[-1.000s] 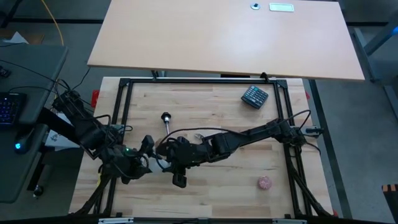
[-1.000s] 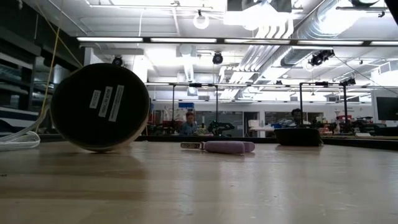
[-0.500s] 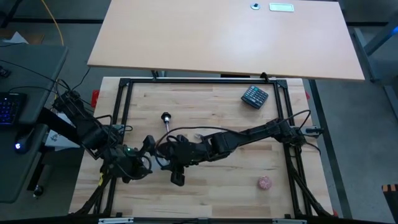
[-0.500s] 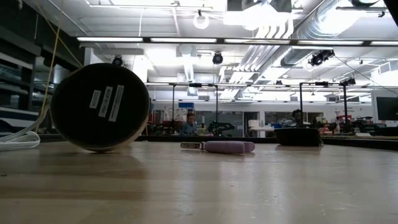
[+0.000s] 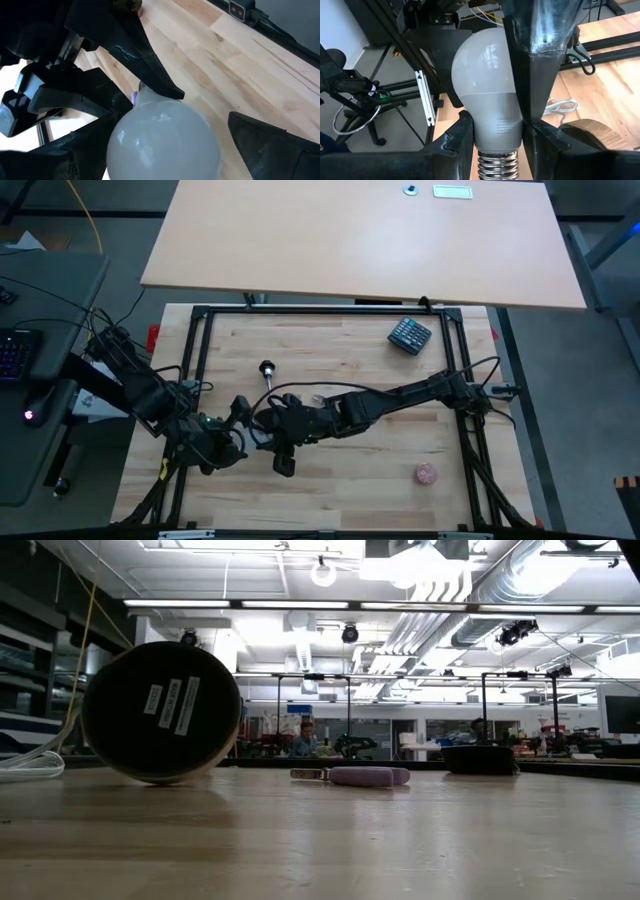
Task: Screw lightbulb
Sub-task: Insert the light bulb into the lamp socket
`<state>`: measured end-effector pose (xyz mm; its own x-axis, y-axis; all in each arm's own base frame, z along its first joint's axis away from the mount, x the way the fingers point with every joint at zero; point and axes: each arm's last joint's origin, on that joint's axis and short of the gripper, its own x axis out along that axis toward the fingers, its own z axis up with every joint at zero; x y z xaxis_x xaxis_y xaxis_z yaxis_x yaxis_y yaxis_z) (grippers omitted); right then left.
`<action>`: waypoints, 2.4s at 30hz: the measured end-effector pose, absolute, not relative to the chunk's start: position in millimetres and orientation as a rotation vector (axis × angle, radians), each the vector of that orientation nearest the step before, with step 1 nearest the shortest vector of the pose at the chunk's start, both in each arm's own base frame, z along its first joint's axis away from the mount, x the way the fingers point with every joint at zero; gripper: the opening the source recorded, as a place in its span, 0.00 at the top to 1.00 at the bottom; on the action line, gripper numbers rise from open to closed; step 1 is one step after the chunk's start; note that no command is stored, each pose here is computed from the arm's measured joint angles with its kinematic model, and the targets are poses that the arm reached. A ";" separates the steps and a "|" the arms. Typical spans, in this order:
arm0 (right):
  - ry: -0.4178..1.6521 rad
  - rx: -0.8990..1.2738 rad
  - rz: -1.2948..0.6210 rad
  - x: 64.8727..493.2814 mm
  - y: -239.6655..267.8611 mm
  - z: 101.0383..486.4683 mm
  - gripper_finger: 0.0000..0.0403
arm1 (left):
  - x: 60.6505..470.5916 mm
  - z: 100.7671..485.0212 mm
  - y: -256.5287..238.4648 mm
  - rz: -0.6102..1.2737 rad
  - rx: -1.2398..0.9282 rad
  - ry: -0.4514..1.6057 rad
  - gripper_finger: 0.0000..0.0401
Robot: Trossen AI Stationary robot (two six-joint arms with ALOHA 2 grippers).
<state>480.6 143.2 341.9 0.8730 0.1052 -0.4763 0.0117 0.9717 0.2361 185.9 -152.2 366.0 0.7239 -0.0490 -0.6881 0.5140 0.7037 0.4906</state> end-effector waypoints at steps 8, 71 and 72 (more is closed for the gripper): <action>0.515 0.235 0.055 480.1 144.0 341.5 0.68 | 186.4 365.9 -151.7 -0.336 0.728 0.701 0.10; 1.011 0.148 -0.448 417.2 115.6 326.7 0.30 | 165.6 314.8 -78.0 0.059 0.155 0.460 0.47; 1.016 0.136 -0.467 410.7 117.8 330.7 0.30 | 169.8 315.3 -75.3 0.061 0.139 0.453 0.47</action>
<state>410.7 117.8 330.7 0.4382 -0.3124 -0.8429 0.4363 0.8937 -0.1044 169.8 -75.3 315.3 0.8975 0.0894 -0.4319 -0.0278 0.9888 0.1469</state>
